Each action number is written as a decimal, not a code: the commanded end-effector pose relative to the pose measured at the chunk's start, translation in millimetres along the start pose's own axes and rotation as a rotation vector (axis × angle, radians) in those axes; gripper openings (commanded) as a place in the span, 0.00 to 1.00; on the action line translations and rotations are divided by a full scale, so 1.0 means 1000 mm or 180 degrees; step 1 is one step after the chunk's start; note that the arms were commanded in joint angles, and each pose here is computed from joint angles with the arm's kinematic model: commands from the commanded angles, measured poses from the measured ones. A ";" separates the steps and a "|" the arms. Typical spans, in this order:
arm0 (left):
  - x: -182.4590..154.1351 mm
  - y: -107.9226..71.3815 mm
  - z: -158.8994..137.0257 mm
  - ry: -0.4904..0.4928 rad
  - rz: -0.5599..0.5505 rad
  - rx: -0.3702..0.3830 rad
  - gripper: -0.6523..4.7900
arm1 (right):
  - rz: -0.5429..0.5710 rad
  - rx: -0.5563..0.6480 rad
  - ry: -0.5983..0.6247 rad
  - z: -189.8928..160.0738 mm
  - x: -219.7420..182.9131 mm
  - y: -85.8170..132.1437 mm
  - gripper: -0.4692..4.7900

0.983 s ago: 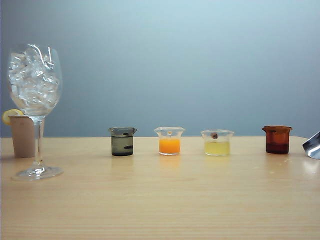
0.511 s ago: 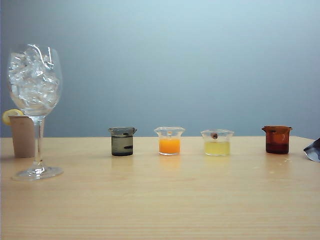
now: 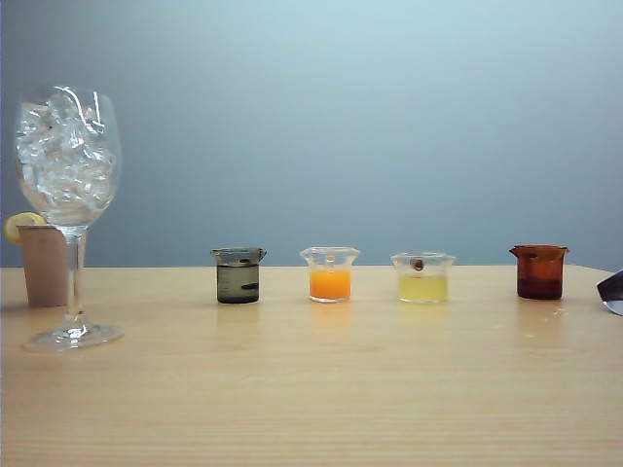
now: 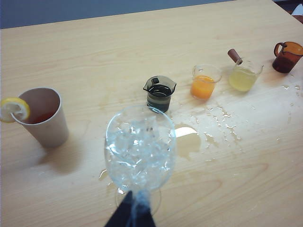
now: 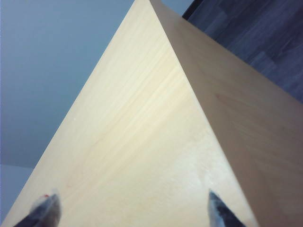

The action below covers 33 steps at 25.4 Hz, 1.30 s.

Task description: Pick up the ice scoop on the desk filled with ice cubes, pour the ice into the goblet, and finally put the scoop back on the table.

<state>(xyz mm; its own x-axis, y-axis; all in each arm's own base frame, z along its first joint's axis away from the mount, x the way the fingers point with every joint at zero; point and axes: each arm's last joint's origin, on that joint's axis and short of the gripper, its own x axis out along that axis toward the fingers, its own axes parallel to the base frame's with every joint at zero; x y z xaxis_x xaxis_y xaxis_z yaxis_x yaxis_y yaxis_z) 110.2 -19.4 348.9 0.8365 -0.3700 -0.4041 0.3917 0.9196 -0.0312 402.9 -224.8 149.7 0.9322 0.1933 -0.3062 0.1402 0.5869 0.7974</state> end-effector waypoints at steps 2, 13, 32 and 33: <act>-0.001 0.000 0.002 -0.0055 -0.0009 0.0017 0.11 | -0.0044 0.0106 0.0066 0.007 -0.013 -0.007 0.84; -0.001 0.000 0.002 -0.0056 -0.0008 0.0017 0.11 | -0.0039 0.0123 -0.0066 0.022 -0.064 -0.016 0.84; -0.001 0.000 0.002 -0.0057 -0.0009 0.0016 0.11 | 0.0049 -0.0094 -0.0054 0.031 -0.119 0.094 0.07; -0.001 0.000 0.002 -0.0057 -0.0010 0.0017 0.11 | 0.0053 -0.0130 -0.0060 0.029 -0.121 0.103 0.07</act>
<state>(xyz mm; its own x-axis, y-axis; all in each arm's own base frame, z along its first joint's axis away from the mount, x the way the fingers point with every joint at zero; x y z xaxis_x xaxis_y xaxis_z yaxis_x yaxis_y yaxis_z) 110.2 -19.4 348.8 0.8362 -0.3703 -0.4044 0.3920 0.9194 -0.0314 316.9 -216.7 275.5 0.9380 0.2039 -0.2802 0.1065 0.6000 0.7929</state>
